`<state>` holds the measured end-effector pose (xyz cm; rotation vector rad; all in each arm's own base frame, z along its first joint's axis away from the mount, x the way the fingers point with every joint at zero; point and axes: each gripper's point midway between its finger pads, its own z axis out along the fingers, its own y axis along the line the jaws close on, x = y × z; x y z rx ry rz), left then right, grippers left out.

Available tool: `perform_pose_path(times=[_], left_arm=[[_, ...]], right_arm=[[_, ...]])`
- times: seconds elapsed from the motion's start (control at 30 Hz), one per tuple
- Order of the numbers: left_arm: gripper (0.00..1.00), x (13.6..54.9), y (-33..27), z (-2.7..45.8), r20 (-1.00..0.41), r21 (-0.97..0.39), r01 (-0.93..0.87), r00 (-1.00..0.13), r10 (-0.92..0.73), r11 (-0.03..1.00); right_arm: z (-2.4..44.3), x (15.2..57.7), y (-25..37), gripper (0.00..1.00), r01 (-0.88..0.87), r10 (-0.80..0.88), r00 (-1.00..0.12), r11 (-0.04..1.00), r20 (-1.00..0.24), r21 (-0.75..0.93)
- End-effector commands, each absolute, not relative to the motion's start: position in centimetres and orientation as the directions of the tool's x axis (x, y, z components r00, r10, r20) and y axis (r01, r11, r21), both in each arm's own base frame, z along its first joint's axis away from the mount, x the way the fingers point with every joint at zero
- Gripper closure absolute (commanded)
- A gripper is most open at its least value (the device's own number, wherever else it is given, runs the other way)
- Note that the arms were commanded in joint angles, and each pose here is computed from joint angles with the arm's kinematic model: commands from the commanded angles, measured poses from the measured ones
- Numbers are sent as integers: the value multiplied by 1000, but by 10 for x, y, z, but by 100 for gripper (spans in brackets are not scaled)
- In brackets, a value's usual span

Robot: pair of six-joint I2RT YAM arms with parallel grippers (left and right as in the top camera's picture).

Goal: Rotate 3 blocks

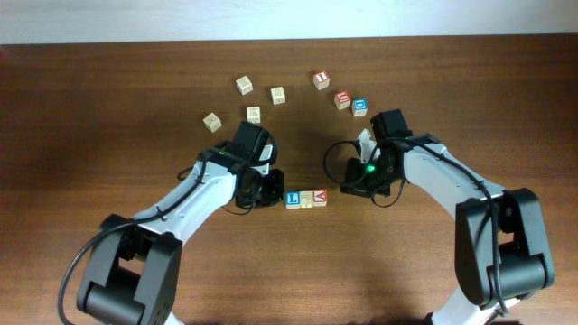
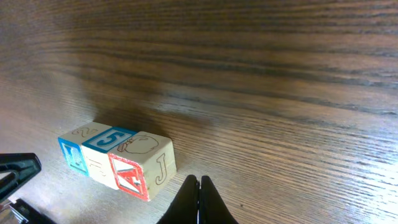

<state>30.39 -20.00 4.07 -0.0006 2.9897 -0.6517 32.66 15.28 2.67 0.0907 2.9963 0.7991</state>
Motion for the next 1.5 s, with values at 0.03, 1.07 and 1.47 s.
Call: perform_pose_path(times=[0.03, 1.07, 1.47], left_arm=[[100, 301, -204, 28, -70, -402, 40, -997, 13, 915], [100, 305, -215, 17, -71, -443, 68, -997, 41, 894], [100, 306, -213, 9, -50, -421, 18, -999, -3, 907]], right_arm=[[23, 323, 165, 96, 19, 36, -999, 866, -25, 500], [15, 305, 179, 96, 54, 35, -998, 808, 43, 586], [15, 304, 180, 96, 64, 40, -998, 805, 54, 590]])
